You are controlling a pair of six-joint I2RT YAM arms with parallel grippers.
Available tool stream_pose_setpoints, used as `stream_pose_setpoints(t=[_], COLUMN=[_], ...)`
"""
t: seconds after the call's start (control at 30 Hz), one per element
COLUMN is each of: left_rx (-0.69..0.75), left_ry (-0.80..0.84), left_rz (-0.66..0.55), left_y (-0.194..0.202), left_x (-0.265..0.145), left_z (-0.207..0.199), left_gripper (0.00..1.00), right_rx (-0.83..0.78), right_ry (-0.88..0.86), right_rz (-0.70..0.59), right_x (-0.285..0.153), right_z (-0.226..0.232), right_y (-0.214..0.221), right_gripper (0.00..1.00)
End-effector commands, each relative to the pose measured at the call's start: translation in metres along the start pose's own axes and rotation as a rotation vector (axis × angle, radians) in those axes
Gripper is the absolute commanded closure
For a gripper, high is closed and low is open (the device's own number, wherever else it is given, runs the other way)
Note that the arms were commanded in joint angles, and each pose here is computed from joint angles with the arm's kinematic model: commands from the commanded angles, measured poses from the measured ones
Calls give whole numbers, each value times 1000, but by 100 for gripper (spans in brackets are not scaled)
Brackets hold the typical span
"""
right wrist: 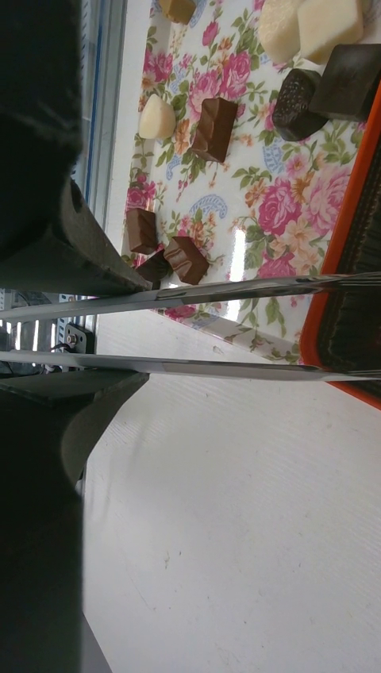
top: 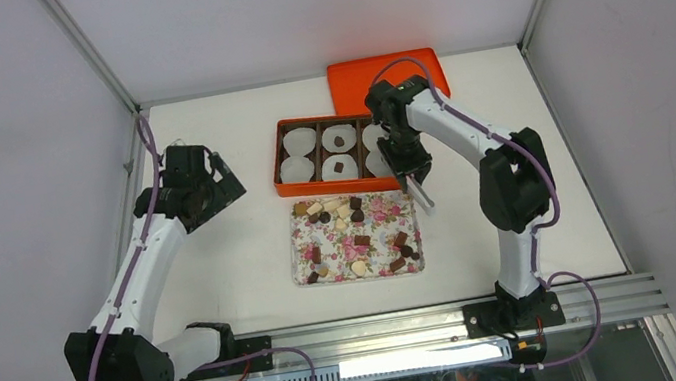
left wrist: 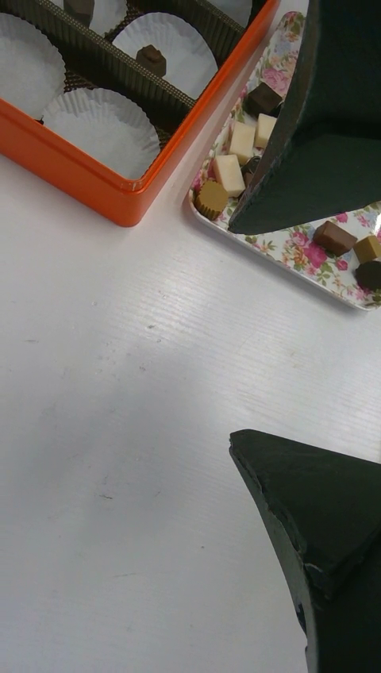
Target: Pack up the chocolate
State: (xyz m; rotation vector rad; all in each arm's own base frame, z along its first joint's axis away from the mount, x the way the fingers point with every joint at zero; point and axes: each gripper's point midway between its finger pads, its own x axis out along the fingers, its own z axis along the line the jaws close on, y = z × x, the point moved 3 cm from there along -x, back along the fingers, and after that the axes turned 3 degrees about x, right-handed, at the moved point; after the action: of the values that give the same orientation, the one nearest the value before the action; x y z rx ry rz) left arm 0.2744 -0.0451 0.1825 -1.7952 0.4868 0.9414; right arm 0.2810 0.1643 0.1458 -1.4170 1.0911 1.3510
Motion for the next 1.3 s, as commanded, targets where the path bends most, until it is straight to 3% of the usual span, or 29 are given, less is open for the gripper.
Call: stream_pose_setpoints(t=[0.0,0.4,0.73,1.1,1.27], left_rx=[2,-7,-3,12,8], left_ry=[64,73,78,68,77], left_rz=[-77,-87,-89,-74,-67], left_y=[-16,-13,-14,-9,-7], left_x=[-16,-21,-22,-17,-17], left_z=[-9,-6,-7,-5,-6], left_gripper=[1,1,1,1,1], right_rx=[-11,-3,-54,-152,-258], right_ry=[-30,-47,-66,-164,-121], right_rz=[-48,-77,-193,16,57], right_x=[-11,-15,-67,-37,-14], right_z=[2,6,18,64,73], right_y=[-1,-1,30,140,160], right_gripper=[63,58,60,61,60])
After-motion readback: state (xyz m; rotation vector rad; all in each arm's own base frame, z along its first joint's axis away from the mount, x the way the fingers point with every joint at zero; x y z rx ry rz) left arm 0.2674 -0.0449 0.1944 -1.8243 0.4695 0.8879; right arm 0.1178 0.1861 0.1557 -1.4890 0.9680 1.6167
